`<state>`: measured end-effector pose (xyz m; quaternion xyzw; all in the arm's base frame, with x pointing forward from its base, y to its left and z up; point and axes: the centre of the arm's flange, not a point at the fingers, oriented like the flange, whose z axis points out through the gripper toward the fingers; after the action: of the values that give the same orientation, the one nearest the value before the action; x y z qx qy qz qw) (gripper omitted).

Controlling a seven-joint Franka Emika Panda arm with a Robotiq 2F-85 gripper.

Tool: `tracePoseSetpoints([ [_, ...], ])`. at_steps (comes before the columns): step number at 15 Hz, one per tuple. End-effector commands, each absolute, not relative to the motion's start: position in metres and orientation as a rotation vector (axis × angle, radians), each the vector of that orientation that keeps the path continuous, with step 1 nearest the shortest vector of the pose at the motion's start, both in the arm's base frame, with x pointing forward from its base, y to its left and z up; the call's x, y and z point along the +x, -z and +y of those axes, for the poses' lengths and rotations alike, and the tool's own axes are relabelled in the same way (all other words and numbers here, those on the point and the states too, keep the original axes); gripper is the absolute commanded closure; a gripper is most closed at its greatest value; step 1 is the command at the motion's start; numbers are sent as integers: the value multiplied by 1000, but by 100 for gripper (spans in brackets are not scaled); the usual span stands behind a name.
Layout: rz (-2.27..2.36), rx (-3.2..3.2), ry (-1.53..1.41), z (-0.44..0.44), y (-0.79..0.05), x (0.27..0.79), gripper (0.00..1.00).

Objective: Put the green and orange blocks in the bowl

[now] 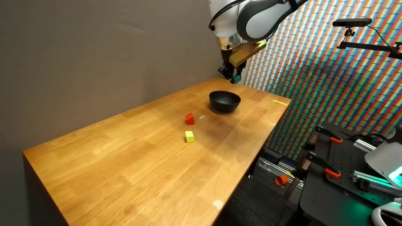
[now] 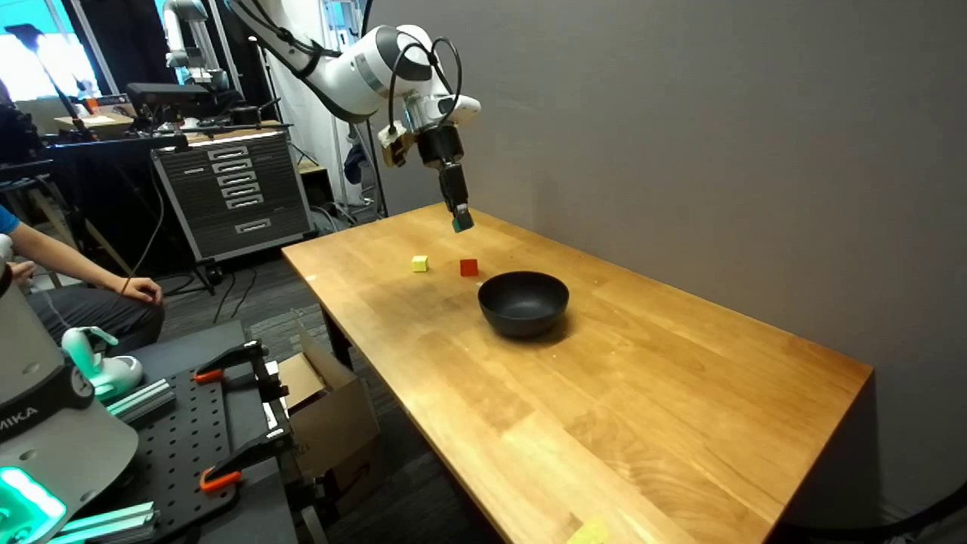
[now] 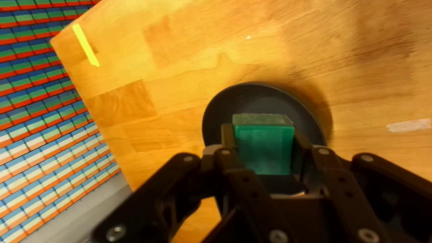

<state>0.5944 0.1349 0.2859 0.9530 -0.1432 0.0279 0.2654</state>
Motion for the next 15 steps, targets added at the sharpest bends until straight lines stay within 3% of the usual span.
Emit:
tracePoseSetpoints([
  [1, -397, 2626, -122, 113, -300, 609, 86],
  [7, -403, 2728, -201, 74, -273, 638, 86],
  [8, -406, 2743, -205, 68, -269, 639, 36],
  [10, -402, 2781, -210, 63, -264, 644, 29],
  [13, -371, 2934, -127, 99, -254, 655, 5],
  [15, -330, 3032, -79, 133, -245, 662, 0],
])
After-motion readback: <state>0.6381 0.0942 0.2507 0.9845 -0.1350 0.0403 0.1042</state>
